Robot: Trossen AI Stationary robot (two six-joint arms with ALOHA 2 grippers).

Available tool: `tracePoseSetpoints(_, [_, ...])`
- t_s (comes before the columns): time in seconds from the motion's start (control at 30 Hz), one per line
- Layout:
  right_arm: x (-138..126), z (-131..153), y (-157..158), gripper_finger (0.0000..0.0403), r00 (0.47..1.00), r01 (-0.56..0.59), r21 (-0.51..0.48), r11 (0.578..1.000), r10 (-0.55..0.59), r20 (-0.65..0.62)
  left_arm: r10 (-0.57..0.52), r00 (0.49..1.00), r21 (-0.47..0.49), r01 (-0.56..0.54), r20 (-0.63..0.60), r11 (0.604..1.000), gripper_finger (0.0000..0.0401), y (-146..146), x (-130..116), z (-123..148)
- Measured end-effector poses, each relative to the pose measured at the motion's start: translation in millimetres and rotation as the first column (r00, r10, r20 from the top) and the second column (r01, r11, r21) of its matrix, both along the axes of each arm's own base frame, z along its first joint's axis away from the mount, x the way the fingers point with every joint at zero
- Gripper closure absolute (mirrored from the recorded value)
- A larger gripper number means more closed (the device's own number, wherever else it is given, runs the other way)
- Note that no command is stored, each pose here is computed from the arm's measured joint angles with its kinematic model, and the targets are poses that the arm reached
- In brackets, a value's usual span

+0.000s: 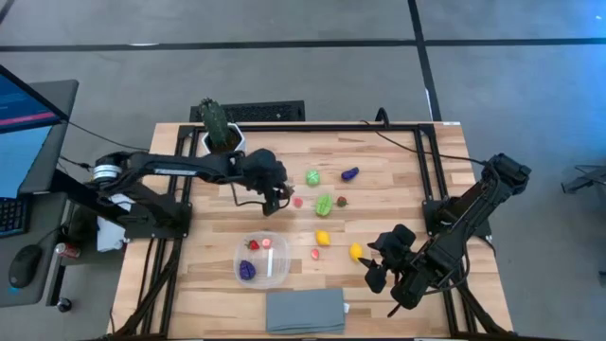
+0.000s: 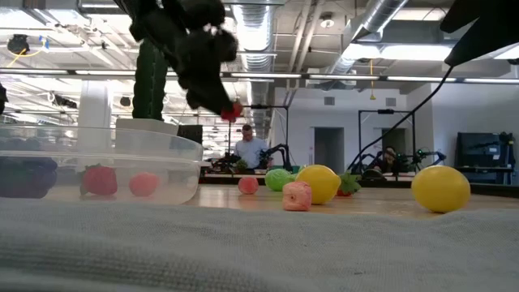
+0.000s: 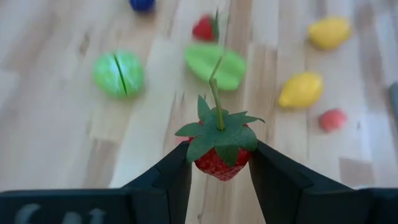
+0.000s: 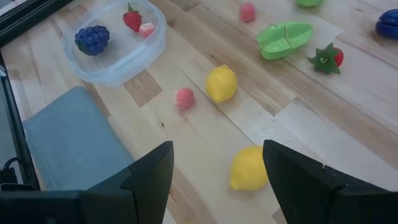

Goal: Pick and placing Produce into tupperware
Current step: Put the left strawberry into the transparent bin

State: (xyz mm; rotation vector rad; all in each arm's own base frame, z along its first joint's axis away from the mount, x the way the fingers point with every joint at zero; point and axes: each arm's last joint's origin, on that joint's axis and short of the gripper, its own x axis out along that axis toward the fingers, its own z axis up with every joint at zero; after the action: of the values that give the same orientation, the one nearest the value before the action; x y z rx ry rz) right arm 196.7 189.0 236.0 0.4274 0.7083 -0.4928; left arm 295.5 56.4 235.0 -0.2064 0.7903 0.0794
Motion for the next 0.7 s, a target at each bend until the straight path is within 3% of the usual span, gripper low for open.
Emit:
tracePoseSetpoints(0.3, [0.0, -0.2, -0.8, 0.0132, 1.0, -0.017, -0.022, 1.0, 0.017, -0.012, 0.016, 0.992, 0.054, -0.023, 0.128, 0.998, 0.0264, -30.5, -20.3, 40.6])
tracePoseSetpoints(0.7, [-0.7, -0.5, -1.5, 0.0132, 1.0, -0.019, -0.03, 0.999, 0.018, -0.022, -0.012, 0.998, 0.016, 0.011, 0.067, 1.0, 0.0264, -88.1, -34.9, 43.0])
